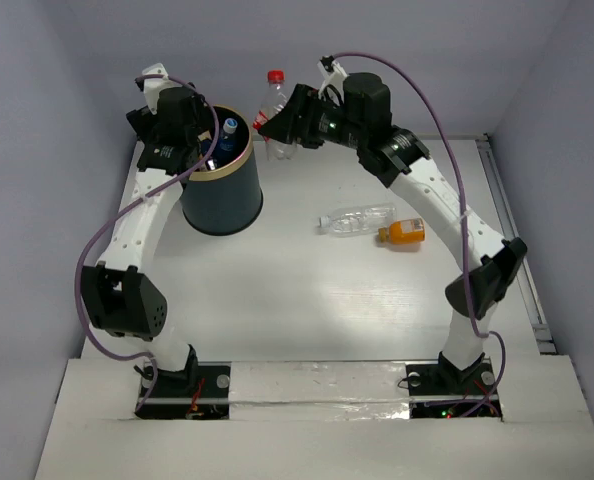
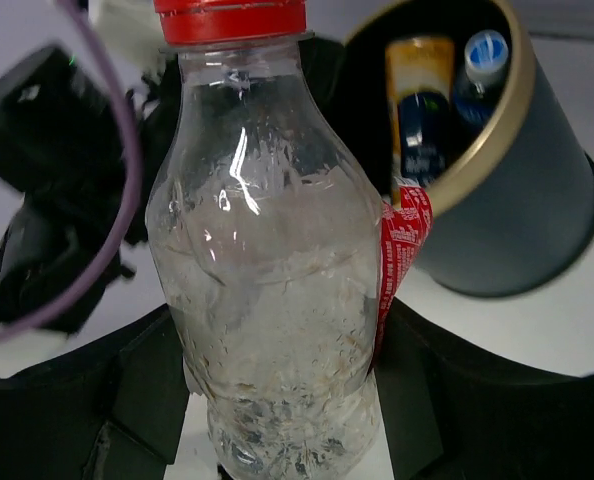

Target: Put the plastic bottles in the bin

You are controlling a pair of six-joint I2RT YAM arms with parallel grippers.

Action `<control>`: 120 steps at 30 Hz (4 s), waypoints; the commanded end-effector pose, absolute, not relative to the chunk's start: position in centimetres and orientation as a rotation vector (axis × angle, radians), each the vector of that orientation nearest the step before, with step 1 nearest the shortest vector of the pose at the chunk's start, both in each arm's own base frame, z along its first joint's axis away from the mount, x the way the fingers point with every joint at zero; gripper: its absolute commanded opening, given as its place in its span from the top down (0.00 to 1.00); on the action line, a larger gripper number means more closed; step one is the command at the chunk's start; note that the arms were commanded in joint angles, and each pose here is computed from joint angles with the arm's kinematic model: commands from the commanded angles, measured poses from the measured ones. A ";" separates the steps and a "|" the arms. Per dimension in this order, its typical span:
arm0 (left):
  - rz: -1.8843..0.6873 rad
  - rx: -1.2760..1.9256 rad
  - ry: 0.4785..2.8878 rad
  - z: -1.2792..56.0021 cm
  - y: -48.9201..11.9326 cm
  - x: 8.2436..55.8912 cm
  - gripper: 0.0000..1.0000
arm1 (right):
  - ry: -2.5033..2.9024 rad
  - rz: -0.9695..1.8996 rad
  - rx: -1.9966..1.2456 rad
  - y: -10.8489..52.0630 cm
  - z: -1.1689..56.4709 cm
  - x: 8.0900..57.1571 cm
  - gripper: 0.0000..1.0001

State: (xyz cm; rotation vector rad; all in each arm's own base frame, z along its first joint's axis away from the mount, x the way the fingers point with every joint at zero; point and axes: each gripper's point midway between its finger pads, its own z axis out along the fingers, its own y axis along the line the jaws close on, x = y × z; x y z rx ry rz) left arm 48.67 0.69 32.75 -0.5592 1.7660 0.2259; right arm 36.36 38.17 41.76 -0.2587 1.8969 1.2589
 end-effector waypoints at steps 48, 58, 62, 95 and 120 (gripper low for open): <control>-0.644 0.407 1.889 32.7 -33.3 38.4 1.00 | 1.840 0.447 0.648 7.7 26.4 32.4 1.00; -0.588 0.688 1.984 24.1 -40.0 43.7 0.43 | 1.966 0.417 0.743 4.6 19.9 29.2 0.81; -0.630 0.735 2.016 21.9 -42.0 44.7 0.21 | 1.992 0.412 0.769 4.5 18.7 28.7 0.52; -0.445 0.868 2.274 6.2 -42.0 43.4 0.23 | 2.144 0.419 0.908 3.7 13.3 35.9 0.00; -0.748 0.379 1.877 35.3 -34.8 39.8 0.64 | 2.343 0.352 1.042 4.2 8.0 44.9 0.10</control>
